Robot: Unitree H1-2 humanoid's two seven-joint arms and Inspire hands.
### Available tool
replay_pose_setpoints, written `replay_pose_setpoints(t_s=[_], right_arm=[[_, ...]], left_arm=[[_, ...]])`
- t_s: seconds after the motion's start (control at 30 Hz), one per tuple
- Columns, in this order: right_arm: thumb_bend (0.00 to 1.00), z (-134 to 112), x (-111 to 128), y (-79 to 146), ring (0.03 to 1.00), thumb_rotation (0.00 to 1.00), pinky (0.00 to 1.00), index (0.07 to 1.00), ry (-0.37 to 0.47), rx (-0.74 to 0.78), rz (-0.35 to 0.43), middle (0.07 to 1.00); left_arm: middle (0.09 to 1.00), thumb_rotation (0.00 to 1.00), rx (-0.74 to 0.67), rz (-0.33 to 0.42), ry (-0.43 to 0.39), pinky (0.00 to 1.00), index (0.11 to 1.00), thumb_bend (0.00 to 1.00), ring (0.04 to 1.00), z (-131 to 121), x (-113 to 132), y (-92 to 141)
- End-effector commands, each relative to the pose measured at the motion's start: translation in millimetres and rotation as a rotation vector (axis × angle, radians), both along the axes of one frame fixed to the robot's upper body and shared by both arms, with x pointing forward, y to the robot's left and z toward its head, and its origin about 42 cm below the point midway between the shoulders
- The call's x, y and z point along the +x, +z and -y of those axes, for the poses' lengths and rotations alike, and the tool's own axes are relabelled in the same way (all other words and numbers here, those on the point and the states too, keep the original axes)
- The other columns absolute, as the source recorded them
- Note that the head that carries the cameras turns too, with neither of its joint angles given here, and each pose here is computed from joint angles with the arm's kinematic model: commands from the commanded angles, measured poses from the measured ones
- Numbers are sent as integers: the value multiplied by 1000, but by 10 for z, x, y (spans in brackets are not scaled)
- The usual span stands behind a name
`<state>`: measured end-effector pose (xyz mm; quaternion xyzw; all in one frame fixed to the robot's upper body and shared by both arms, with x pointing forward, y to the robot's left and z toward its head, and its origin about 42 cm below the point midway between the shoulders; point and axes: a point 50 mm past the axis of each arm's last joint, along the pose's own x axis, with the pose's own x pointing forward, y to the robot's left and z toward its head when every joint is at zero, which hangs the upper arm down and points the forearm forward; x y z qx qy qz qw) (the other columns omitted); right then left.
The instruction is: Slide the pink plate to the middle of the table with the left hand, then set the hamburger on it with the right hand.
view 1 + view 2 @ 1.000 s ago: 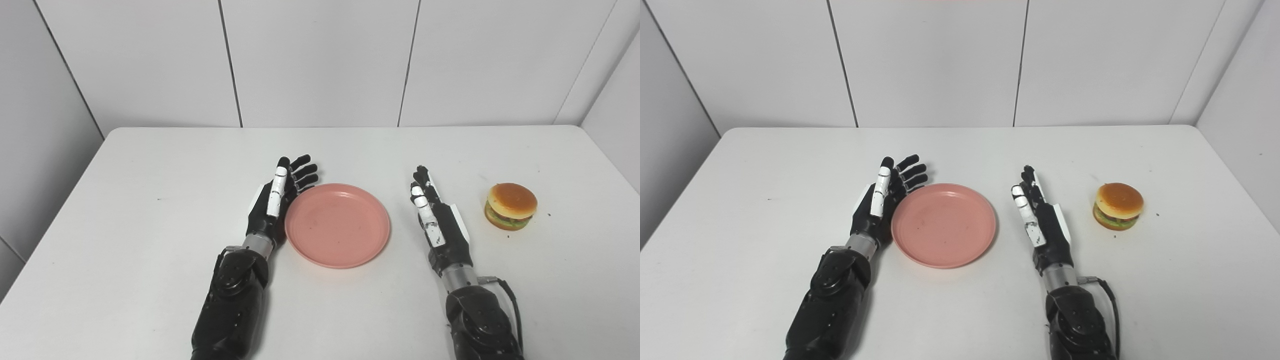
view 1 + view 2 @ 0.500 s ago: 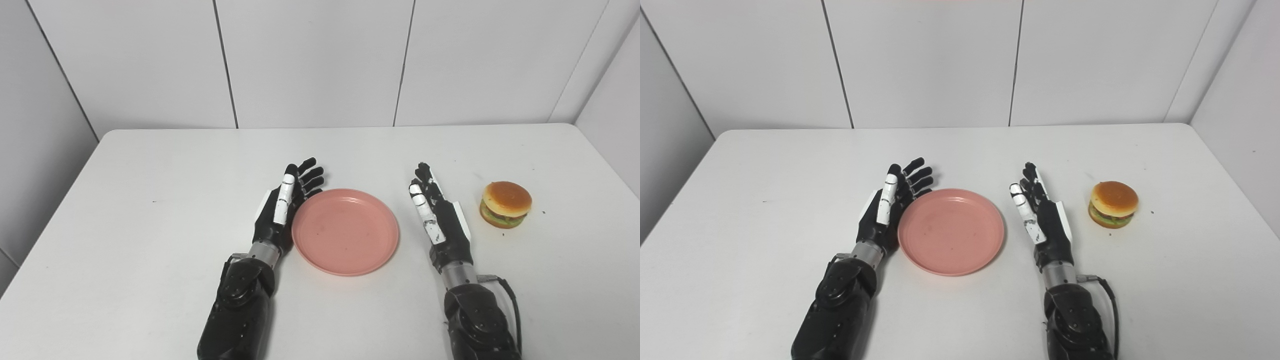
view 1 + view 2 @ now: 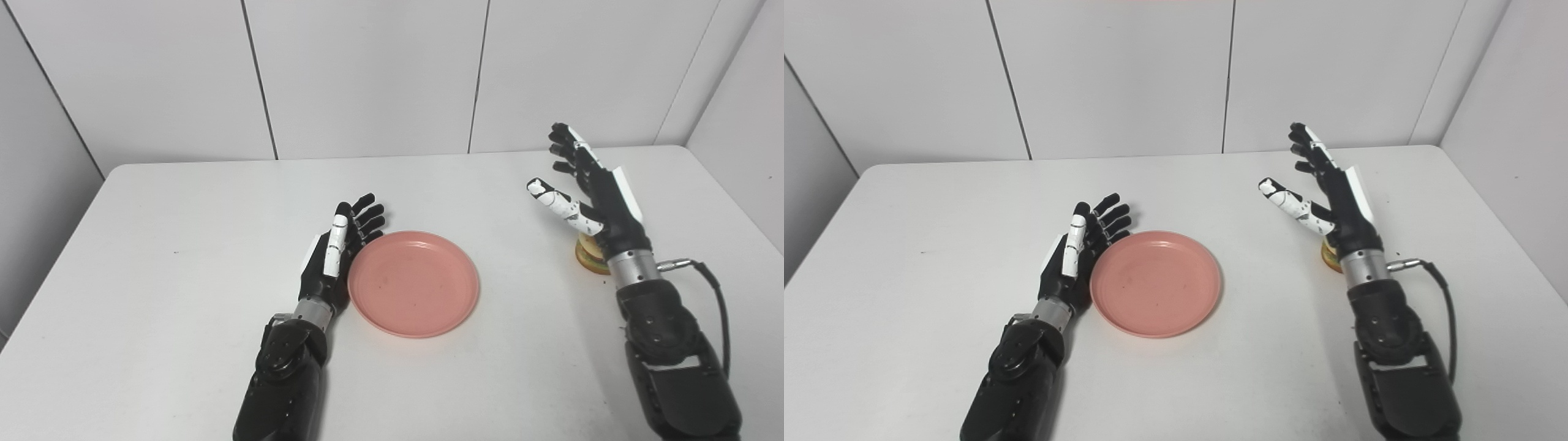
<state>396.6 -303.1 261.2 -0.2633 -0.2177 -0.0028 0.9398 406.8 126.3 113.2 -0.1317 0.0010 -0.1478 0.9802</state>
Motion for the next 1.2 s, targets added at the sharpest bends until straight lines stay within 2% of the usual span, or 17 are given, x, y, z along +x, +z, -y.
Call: replay_pose_setpoints(t_s=[0.0,0.07,0.13,0.37,0.5,0.77,0.87,1.17], right_arm=[[719,66,19,303,854,566,802,874,11,-2,26,867],[742,192,13,364,846,495,793,858,6,-24,2,855],[761,294,7,400,850,480,796,854,-24,-65,-20,854],[777,552,28,462,865,504,809,849,-148,-222,-56,865],[773,664,33,503,868,546,801,852,-201,-357,-107,873],[824,846,13,549,866,481,770,844,-239,-460,-200,879],[840,885,12,550,875,493,771,854,-255,-507,-248,892],[890,928,66,504,868,477,750,859,-258,-606,-319,888]], left_arm=[[864,1000,-10,-59,-10,890,845,630,881,-16,-38,-127],[861,1000,-8,-53,-10,876,841,629,877,-30,-38,-132],[860,1000,-7,-57,-9,864,838,627,874,-33,-41,-128],[863,990,-34,-60,-18,874,843,640,885,-100,-28,-142],[855,996,-14,-59,-20,858,835,660,875,-131,-17,-149],[852,998,-9,-57,-26,862,831,666,874,-125,-16,-168],[852,1000,-9,-56,-29,857,832,662,872,-115,-25,-171],[853,1000,-9,-60,-25,855,832,663,871,-102,-39,-178]])
